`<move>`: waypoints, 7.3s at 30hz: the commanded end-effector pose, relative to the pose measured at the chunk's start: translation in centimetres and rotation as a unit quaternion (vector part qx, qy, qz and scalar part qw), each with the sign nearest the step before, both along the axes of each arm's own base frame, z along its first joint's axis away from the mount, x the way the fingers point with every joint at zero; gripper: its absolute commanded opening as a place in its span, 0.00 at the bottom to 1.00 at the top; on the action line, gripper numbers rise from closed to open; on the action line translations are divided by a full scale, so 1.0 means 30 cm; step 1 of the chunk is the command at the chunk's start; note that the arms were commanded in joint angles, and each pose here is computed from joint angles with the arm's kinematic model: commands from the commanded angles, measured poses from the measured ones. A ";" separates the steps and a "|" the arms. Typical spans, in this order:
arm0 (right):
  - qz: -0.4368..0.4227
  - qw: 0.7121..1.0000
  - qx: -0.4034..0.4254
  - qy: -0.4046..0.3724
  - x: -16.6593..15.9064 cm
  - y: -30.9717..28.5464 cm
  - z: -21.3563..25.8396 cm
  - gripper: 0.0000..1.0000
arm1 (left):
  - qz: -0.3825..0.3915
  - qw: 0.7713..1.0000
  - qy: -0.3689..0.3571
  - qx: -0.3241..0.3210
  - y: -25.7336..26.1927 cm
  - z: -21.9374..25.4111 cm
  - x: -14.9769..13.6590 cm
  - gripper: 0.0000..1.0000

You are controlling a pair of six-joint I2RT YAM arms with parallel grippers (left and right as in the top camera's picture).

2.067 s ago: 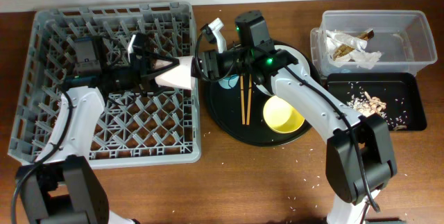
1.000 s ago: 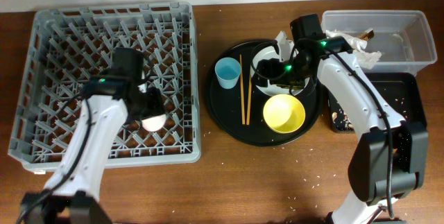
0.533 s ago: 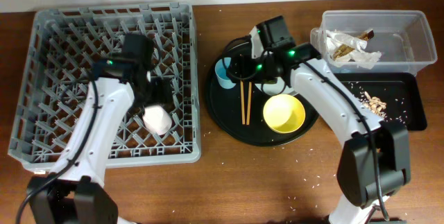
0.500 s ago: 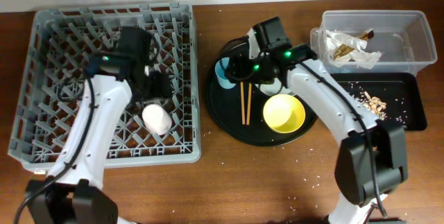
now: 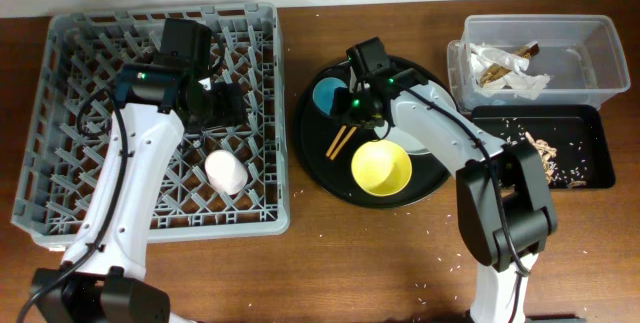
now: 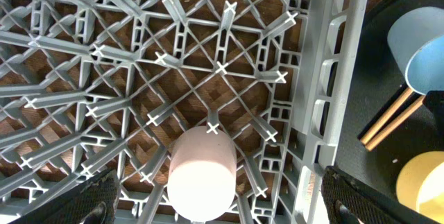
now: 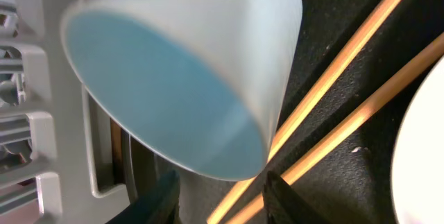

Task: Sort waste into correct bins and load items into the dishwasher rack
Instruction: 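Grasp the blue cup with the right gripper and lift it, then hand the blue cup from the right gripper to the left gripper, then place the blue cup upside down in the rack with left gripper, then reach the left gripper to the yellow bowl and grasp its rim, then carry the yellow bowl with left gripper and stand it in the rack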

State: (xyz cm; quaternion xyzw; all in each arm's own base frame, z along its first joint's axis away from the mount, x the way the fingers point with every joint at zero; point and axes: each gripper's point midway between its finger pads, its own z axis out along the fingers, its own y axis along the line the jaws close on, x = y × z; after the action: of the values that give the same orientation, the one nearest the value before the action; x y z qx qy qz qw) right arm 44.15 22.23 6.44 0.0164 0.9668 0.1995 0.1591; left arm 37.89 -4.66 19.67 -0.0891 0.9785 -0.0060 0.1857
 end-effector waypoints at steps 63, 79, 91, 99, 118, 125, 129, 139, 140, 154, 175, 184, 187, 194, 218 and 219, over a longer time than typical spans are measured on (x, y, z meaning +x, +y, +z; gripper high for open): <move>0.277 0.861 0.407 -0.129 -0.242 0.289 0.750 0.04 | -0.340 0.704 -0.144 -0.607 -0.317 0.446 -0.066 0.99; 0.262 0.859 0.401 -0.180 -0.182 0.348 0.763 0.04 | -0.354 0.695 -0.124 -0.613 -0.379 0.445 -0.095 0.91; 0.273 0.864 0.394 -0.155 -0.209 0.338 0.721 0.71 | -0.332 0.714 -0.143 -0.600 -0.303 0.435 -0.058 0.57; 0.096 0.976 0.189 -0.055 -0.115 0.064 0.367 0.99 | -0.197 0.952 -0.046 -0.228 -0.071 0.226 0.034 0.55; -0.066 0.994 0.032 0.076 -0.178 -0.504 0.170 1.00 | -0.088 0.991 0.088 0.058 -0.061 -0.179 0.151 0.56; -0.065 0.994 0.031 0.078 -0.182 -0.504 0.169 1.00 | -0.057 0.990 0.118 0.042 -0.010 -0.261 0.161 0.56; -0.065 0.994 0.031 0.080 -0.185 -0.504 0.168 1.00 | -0.060 0.988 0.142 0.031 -0.024 -0.323 0.158 0.56; -0.065 0.994 0.031 0.080 -0.184 -0.504 0.168 1.00 | -0.060 0.986 0.152 0.032 -0.024 -0.350 0.163 0.92; -0.065 0.994 0.031 0.080 -0.184 -0.504 0.168 1.00 | -0.060 0.987 0.148 0.031 -0.025 -0.334 0.167 0.92; -0.210 0.974 -0.069 -0.058 -0.235 -0.845 0.633 0.99 | -0.236 0.964 0.075 -0.099 -0.575 0.076 0.058 0.90; -0.241 0.968 -0.072 -0.022 -0.279 -0.922 0.587 0.98 | -0.228 0.958 0.149 -0.087 -0.827 -0.545 -0.075 0.38; -0.243 0.967 -0.079 -0.013 -0.294 -0.928 0.579 0.98 | -0.236 0.960 0.131 -0.077 -0.851 -0.552 -0.064 0.18; -0.243 0.967 -0.079 -0.013 -0.294 -0.928 0.579 0.99 | -0.238 0.960 0.128 -0.078 -0.859 -0.551 -0.064 0.02; -0.243 0.967 -0.079 -0.013 -0.294 -0.928 0.579 0.99 | -0.240 0.959 0.130 -0.081 -0.864 -0.541 -0.069 0.01; -0.243 0.967 -0.079 -0.013 -0.294 -0.928 0.579 0.98 | 0.179 0.817 -0.205 0.509 0.055 0.094 0.563 0.01; -0.243 0.967 -0.079 -0.013 -0.294 -0.928 0.579 0.98 | 0.177 0.818 -0.203 0.508 0.052 0.074 0.571 0.01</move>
State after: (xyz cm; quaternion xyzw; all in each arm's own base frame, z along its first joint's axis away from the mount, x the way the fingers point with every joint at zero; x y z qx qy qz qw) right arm 35.34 -5.25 23.98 0.2289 0.9450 0.0838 0.2180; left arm 54.89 -3.40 22.14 -0.1454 0.7646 0.4879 0.3952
